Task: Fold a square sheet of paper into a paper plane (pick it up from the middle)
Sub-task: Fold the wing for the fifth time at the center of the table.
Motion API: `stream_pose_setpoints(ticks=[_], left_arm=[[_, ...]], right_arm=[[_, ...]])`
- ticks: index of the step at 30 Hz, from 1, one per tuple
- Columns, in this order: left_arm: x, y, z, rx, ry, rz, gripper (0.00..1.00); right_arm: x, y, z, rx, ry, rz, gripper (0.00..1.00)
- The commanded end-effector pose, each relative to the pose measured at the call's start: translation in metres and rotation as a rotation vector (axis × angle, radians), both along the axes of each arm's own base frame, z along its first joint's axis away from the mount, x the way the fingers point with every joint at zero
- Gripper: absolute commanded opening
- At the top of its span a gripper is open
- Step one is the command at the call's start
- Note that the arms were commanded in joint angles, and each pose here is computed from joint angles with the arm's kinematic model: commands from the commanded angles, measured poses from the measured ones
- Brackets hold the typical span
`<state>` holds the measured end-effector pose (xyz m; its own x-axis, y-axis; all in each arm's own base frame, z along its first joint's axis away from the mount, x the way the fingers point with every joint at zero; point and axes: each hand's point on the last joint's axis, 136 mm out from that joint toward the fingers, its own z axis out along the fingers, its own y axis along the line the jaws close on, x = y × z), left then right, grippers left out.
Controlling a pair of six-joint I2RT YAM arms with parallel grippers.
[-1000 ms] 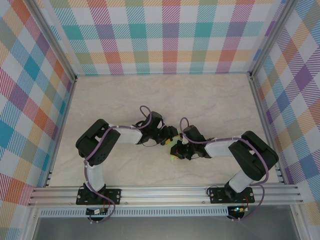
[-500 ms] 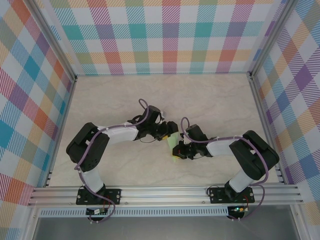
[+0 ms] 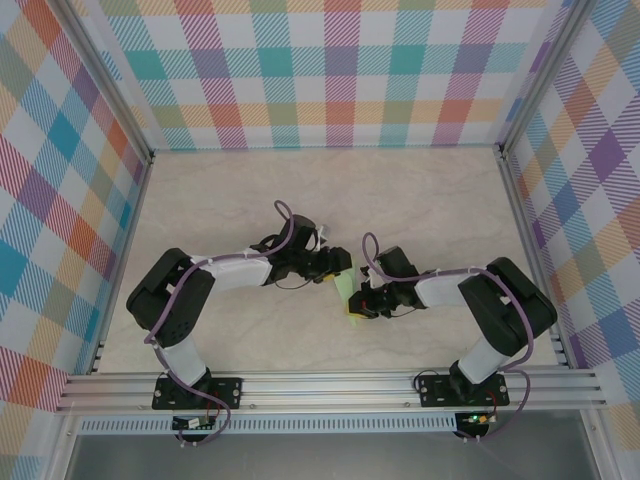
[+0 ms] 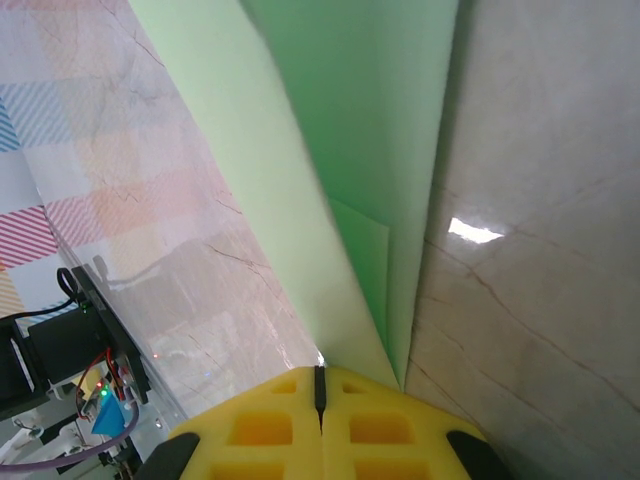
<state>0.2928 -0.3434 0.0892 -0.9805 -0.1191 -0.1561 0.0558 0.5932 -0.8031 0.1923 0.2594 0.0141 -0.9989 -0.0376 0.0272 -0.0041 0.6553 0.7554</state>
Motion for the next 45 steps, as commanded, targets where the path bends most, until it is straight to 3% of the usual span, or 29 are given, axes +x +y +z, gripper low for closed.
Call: stream_pose_setpoints(ticks=[1, 18, 45], left_arm=[[0.001, -0.003, -0.005, -0.023, -0.008, -0.029, 0.56], [0.028, -0.004, -0.052, 0.062, -0.020, -0.020, 0.56], [0.081, 0.037, -0.059, 0.136, -0.034, -0.002, 0.56]], right_arm=[[-0.016, -0.017, -0.021, -0.084, 0.077, 0.013, 0.04], [-0.025, -0.018, -0.017, -0.065, 0.095, 0.056, 0.04], [-0.032, -0.023, -0.018, -0.086, 0.113, 0.095, 0.02]])
